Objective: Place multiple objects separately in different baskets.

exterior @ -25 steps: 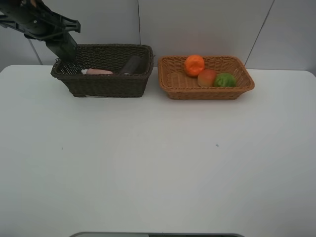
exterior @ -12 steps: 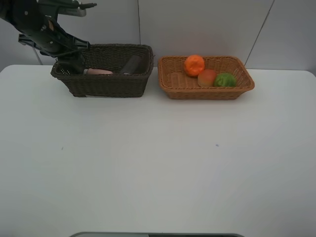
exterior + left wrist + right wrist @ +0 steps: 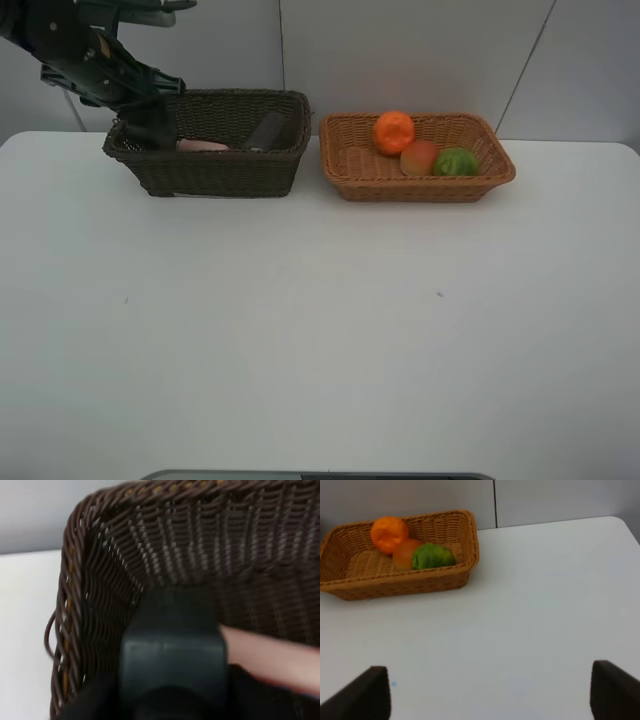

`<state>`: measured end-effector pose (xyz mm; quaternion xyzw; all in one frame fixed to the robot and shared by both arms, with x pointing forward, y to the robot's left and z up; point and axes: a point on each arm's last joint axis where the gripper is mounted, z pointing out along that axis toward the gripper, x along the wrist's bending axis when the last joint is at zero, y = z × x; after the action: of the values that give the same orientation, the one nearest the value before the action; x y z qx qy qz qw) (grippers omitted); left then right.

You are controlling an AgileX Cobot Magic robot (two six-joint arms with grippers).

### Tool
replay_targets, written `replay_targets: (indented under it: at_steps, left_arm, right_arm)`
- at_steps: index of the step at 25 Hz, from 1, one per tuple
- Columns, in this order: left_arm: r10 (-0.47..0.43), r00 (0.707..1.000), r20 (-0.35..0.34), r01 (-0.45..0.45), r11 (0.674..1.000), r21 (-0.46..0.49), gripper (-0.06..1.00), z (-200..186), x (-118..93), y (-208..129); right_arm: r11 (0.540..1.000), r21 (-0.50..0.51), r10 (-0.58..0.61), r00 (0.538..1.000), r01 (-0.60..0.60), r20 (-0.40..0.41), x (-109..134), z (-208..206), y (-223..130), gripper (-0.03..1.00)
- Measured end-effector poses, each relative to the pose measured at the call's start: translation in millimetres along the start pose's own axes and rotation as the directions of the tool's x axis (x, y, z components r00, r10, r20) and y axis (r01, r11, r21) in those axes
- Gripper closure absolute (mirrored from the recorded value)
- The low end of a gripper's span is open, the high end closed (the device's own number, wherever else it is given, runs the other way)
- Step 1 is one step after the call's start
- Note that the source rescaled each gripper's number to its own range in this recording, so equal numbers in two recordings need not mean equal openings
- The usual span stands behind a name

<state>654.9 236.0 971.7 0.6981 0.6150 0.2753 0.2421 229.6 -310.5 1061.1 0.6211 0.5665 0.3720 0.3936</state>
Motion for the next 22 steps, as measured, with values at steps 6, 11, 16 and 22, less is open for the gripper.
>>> replay_targets:
  at_steps: [6,11,16,22]
  left_arm:
    - [-0.002,1.0,0.004,0.002,0.999,-0.034,0.02,-8.8,0.7,7.1]
    - [-0.012,0.999,-0.03,0.011,0.999,-0.04,0.02,-39.8,7.7,17.4]
    - [-0.029,0.997,-0.074,0.027,0.999,-0.025,0.02,-90.1,18.0,13.3]
    - [-0.093,0.992,-0.082,0.09,0.995,-0.041,0.02,-169.1,29.1,-28.2]
  right_arm:
    - [1.0,0.0,0.0,1.0,0.0,0.0,0.0,0.0,0.0,0.09]
    - [1.0,0.0,0.0,1.0,0.0,0.0,0.0,0.0,0.0,0.09]
    - [1.0,0.0,0.0,1.0,0.0,0.0,0.0,0.0,0.0,0.09]
    - [1.0,0.0,0.0,1.0,0.0,0.0,0.0,0.0,0.0,0.09]
